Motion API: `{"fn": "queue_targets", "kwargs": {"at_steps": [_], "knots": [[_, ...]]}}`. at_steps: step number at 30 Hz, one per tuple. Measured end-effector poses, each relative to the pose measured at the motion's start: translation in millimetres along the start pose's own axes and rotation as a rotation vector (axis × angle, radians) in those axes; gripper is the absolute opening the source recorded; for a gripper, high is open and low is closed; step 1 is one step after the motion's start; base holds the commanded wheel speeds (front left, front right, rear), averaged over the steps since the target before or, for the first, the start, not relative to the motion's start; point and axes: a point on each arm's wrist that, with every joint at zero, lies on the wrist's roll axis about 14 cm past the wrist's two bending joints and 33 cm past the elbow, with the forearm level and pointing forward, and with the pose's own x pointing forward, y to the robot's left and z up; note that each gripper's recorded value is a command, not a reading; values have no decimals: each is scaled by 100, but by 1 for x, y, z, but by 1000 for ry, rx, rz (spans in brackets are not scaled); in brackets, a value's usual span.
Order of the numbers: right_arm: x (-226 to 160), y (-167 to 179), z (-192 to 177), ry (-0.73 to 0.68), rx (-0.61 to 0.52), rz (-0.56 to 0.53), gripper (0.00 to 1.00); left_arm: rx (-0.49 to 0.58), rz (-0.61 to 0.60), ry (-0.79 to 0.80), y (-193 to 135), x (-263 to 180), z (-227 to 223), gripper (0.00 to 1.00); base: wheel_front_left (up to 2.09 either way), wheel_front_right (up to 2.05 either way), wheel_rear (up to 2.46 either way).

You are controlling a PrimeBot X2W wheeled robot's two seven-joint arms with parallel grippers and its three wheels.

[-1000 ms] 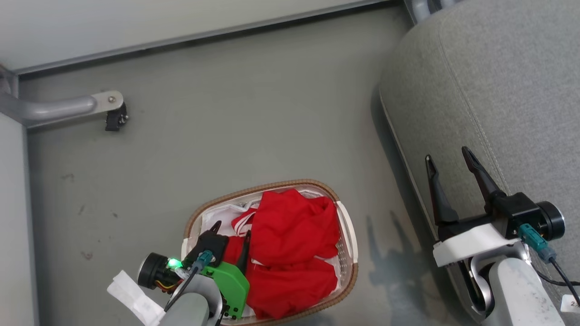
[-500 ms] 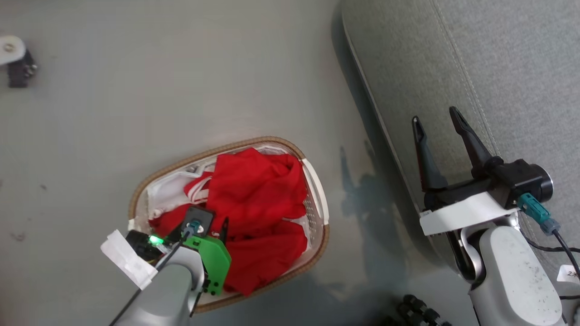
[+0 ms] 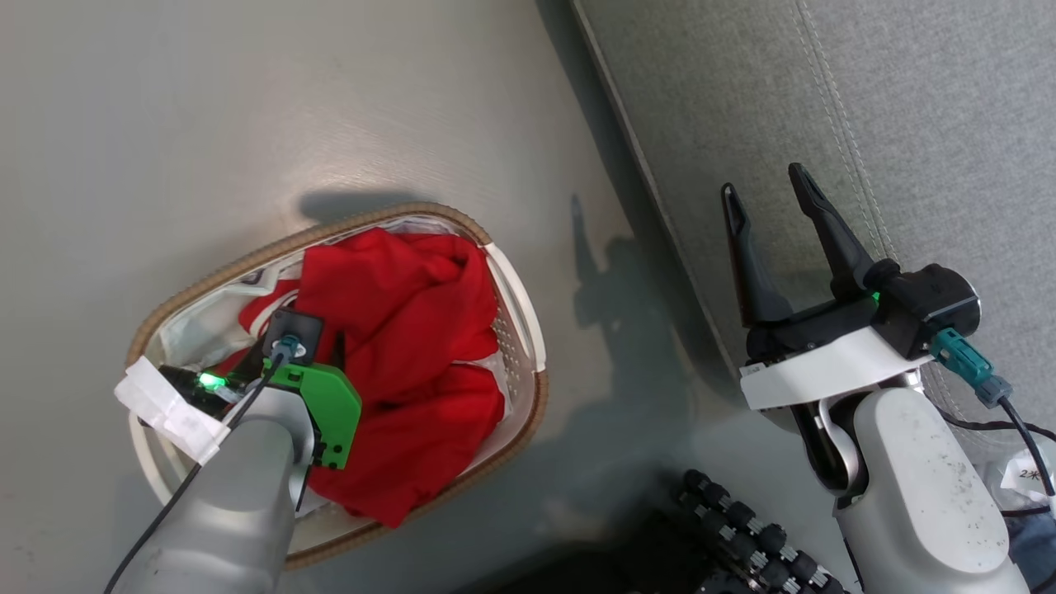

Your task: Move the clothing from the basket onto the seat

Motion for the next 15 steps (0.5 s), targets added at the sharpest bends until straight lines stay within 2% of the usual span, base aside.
{"fn": "queue_targets", "kwargs": {"at_steps": [7,8,9,10,14,15], "knots": [[-3,-9,-7,24,-7,-22,100,10,-46,22,-14,18,-3,100,0,0,0],[-3,-10,-8,27,-8,-26,100,9,-59,17,-18,20,-2,94,0,0,0],[-4,-11,-8,29,-9,-28,100,8,-71,11,-22,21,0,81,0,0,0],[-4,-11,-8,30,-9,-29,100,8,-80,1,-25,21,3,50,0,0,0],[-4,-9,-6,24,-3,-23,100,11,-105,-45,-35,19,16,1,0,0,0],[-4,-7,-4,21,-1,-20,100,12,-109,-57,-37,17,20,0,0,0,0]]}}
